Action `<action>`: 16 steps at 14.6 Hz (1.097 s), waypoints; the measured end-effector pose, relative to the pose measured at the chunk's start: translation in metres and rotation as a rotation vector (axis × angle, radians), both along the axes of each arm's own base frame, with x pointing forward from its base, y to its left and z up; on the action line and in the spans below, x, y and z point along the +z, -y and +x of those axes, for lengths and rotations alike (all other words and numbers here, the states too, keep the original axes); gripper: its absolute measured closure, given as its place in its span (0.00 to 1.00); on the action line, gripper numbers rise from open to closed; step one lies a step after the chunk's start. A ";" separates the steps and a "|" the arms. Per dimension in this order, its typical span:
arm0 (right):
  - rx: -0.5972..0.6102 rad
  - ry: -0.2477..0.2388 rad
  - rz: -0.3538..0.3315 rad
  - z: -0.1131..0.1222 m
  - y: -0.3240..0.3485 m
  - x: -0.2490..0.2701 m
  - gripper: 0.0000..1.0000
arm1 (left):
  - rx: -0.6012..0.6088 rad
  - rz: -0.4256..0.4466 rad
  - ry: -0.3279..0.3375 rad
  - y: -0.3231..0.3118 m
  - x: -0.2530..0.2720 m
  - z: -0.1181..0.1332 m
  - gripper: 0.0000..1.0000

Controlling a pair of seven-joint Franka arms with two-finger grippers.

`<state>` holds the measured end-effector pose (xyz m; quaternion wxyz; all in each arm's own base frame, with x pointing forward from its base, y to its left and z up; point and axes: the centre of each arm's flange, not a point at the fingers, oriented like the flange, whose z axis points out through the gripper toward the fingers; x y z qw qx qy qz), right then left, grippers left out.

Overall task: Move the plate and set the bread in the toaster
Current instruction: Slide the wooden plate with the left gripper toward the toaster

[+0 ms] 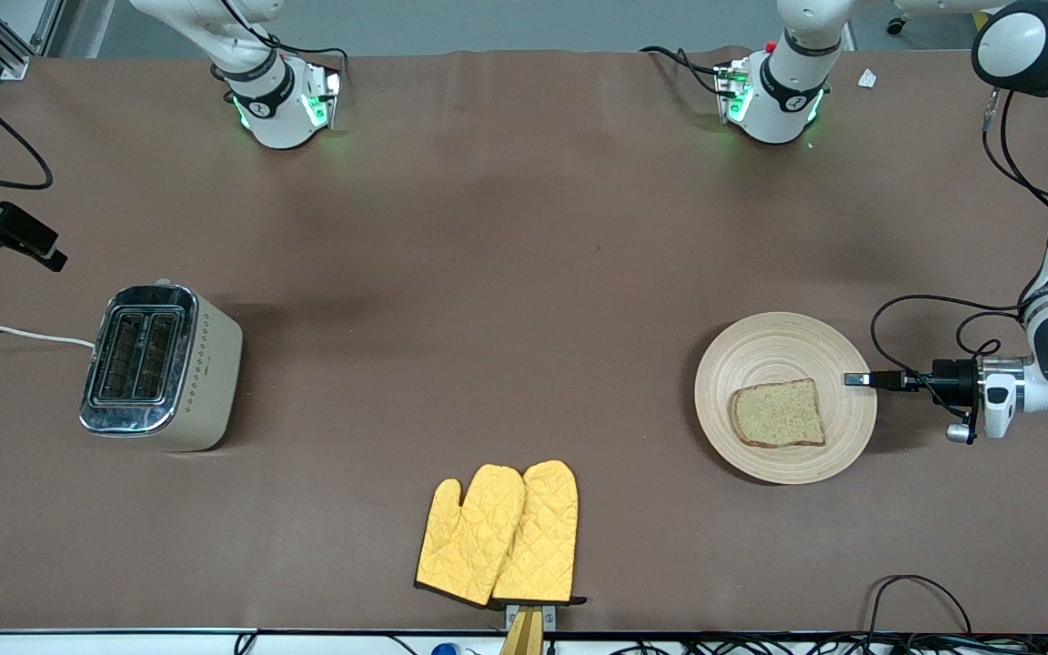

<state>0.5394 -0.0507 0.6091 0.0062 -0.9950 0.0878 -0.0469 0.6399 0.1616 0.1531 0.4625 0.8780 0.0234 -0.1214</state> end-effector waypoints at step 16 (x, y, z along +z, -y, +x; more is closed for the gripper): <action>-0.033 -0.019 0.002 0.005 0.018 -0.013 0.00 | -0.208 -0.126 0.037 0.163 0.016 0.024 0.88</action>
